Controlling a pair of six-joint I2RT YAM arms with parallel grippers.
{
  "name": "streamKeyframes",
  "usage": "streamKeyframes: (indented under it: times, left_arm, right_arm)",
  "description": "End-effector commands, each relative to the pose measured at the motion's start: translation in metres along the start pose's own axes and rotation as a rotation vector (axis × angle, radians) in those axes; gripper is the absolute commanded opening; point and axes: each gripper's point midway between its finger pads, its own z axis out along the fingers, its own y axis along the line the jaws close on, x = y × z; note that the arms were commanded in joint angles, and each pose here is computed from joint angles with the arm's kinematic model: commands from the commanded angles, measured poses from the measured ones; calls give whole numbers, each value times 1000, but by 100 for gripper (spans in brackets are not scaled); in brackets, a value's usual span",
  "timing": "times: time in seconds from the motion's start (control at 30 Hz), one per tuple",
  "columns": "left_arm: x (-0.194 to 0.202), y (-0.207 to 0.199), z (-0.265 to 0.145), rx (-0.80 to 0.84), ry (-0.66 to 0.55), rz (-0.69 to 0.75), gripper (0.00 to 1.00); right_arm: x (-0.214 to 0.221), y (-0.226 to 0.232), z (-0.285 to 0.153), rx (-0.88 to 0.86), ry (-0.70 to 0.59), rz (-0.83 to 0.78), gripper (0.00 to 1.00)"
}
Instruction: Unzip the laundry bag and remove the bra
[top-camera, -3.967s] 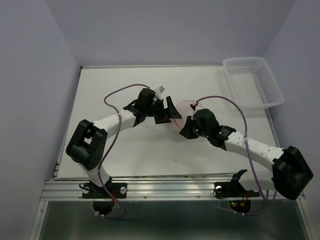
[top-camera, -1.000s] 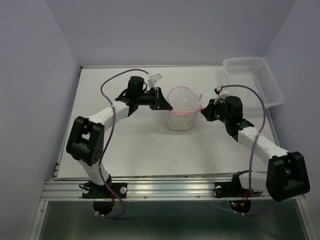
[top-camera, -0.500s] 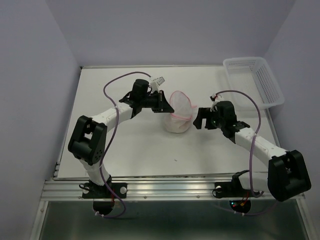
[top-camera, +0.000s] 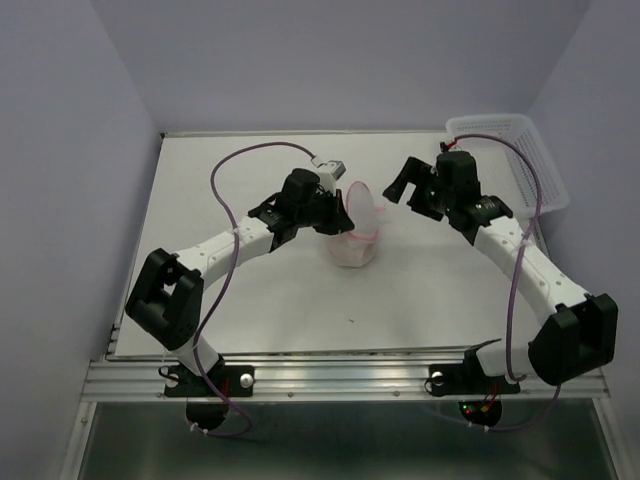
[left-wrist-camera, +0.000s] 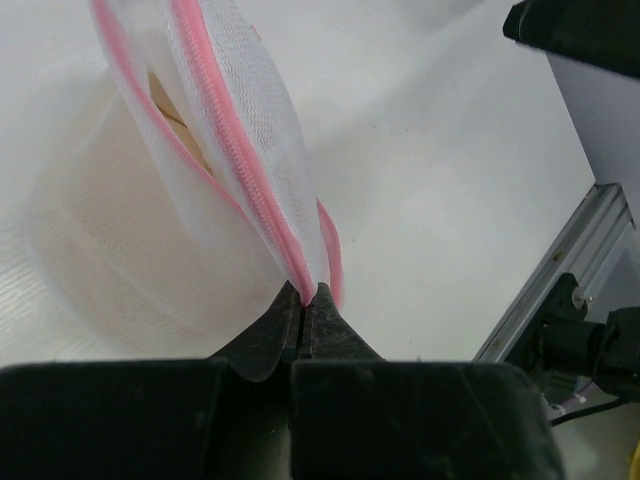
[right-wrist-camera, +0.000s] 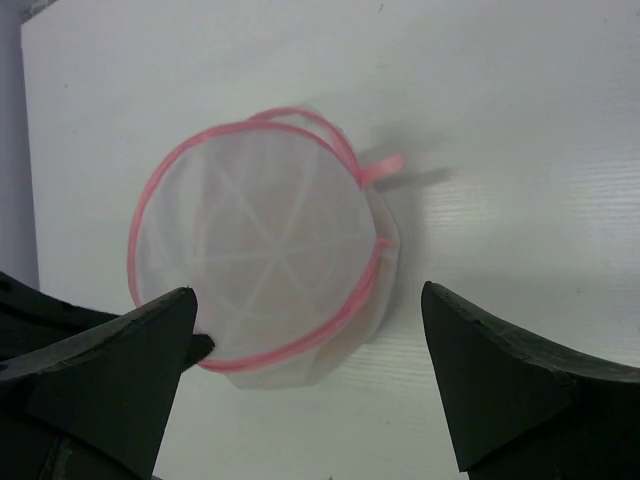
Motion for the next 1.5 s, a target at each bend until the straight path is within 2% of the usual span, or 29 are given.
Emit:
streamKeyframes:
  times: [0.0,0.17,0.27,0.63,0.73,0.87,0.97,1.0,1.1,1.17,1.2,1.23,1.37,1.4,1.43,1.47]
  left_arm:
    - [-13,-1,-11,-43,-68,84,0]
    - [-11,-6,-9,-56,-74,126,0]
    - [-11,-6,-8,-57,-74,131,0]
    - [-10,-11,-5,-45,-69,151,0]
    - [-9,-11,-2,-48,-64,149,0]
    - [-10,-14,-3,-40,-67,150,0]
    - [-11,-14,-3,-45,-68,151,0]
    - [-11,-13,-3,-47,-70,148,0]
    - [-10,-12,-2,-49,-66,143,0]
    - [-8,-12,-1,-46,-61,140,0]
    - [-8,-12,0,-47,-59,136,0]
    - [-8,-12,0,-46,-60,133,0]
    - [-9,-15,1,-37,-58,121,1]
    - [-8,-15,0,-39,-54,117,20]
    - [-7,-14,0,-41,-46,114,29]
    - [-7,-16,-1,-36,-46,114,43]
  right_arm:
    - [-22,23,11,11,18,111,100]
    - [-26,46,33,46,62,70,100]
    - [-12,51,45,57,111,55,100]
    - [5,83,61,28,162,-16,100]
    - [9,74,67,74,156,-33,94]
    - [14,65,71,111,164,-36,76]
    - [14,65,70,125,155,-42,53]
    - [13,65,69,128,150,-41,41]
    - [9,65,67,128,130,-38,22]
    - [9,67,67,112,126,-39,14]
    - [8,68,66,105,124,-38,4]
    - [9,68,67,104,125,-38,1]
    - [9,72,66,74,120,-48,1]
    - [7,72,65,73,111,-49,1]
    - [6,71,64,78,102,-59,1]
    - [5,71,62,75,99,-62,1]
